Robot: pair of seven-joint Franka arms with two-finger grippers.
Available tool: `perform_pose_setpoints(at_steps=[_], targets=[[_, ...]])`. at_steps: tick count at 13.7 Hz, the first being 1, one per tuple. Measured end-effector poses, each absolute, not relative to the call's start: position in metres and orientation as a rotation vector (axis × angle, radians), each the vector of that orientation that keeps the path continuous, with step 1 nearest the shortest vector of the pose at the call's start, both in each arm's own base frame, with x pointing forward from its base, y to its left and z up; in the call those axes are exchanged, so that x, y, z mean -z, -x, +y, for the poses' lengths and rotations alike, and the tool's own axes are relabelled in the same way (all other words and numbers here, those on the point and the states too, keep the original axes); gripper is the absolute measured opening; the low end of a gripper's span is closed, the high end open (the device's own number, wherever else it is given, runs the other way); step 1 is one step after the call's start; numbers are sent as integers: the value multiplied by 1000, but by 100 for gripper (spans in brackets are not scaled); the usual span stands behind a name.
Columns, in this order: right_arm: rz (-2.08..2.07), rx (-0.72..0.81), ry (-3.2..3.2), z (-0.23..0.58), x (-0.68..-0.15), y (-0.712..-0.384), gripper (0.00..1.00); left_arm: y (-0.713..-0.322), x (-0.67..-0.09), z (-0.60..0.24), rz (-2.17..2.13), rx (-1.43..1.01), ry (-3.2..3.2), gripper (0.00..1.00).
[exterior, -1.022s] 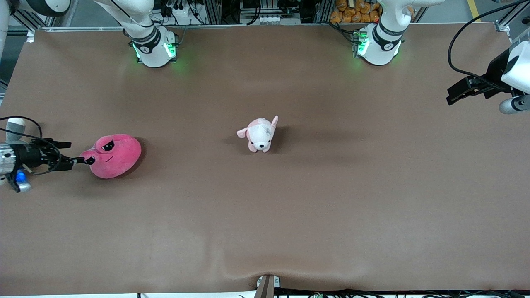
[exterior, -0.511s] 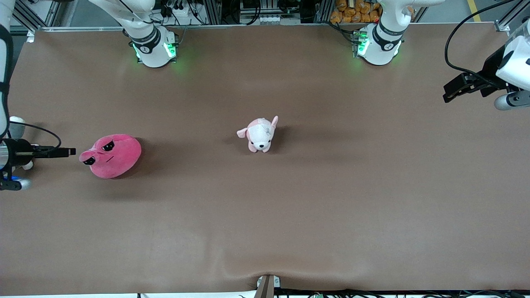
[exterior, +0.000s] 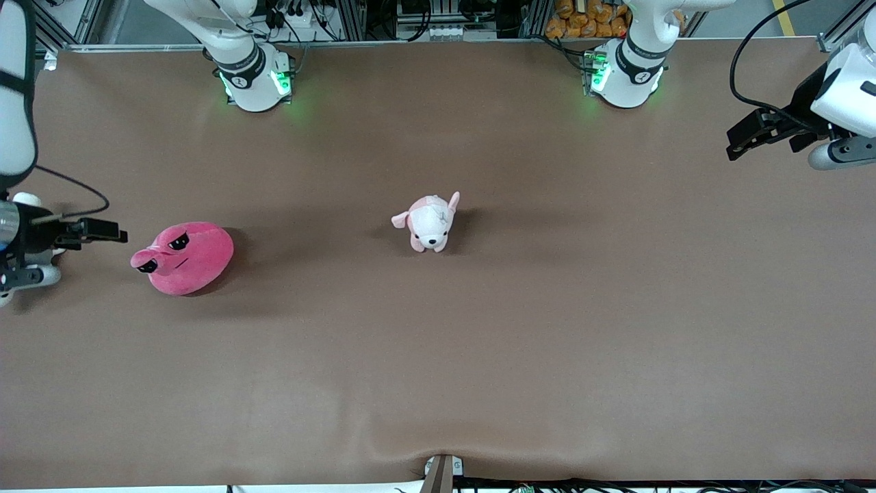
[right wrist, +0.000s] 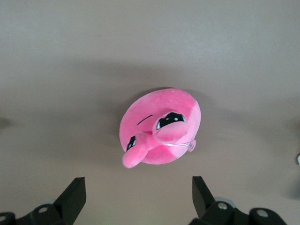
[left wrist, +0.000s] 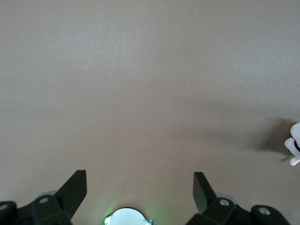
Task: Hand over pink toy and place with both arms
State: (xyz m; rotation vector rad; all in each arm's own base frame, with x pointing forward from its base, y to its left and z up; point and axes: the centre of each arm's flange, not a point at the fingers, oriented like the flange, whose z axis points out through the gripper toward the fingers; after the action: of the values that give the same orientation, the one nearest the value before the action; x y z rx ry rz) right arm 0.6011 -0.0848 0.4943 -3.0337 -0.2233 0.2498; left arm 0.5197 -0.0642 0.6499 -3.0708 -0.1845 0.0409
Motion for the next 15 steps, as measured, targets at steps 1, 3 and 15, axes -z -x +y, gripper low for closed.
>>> perform_pose_setpoints(at_steps=[1, 3, 15], targets=[[-247, -203, 3045, -76, -513, -593, 100, -520, -650, -64, -184, -41, 3071, 100], [-280, -109, 3063, -63, -551, -579, 100, -520, -650, -64, -184, -41, 3071, 100], [-38, -39, 3102, -6, -624, -537, 100, -517, -666, -66, -184, -15, 3074, 100]])
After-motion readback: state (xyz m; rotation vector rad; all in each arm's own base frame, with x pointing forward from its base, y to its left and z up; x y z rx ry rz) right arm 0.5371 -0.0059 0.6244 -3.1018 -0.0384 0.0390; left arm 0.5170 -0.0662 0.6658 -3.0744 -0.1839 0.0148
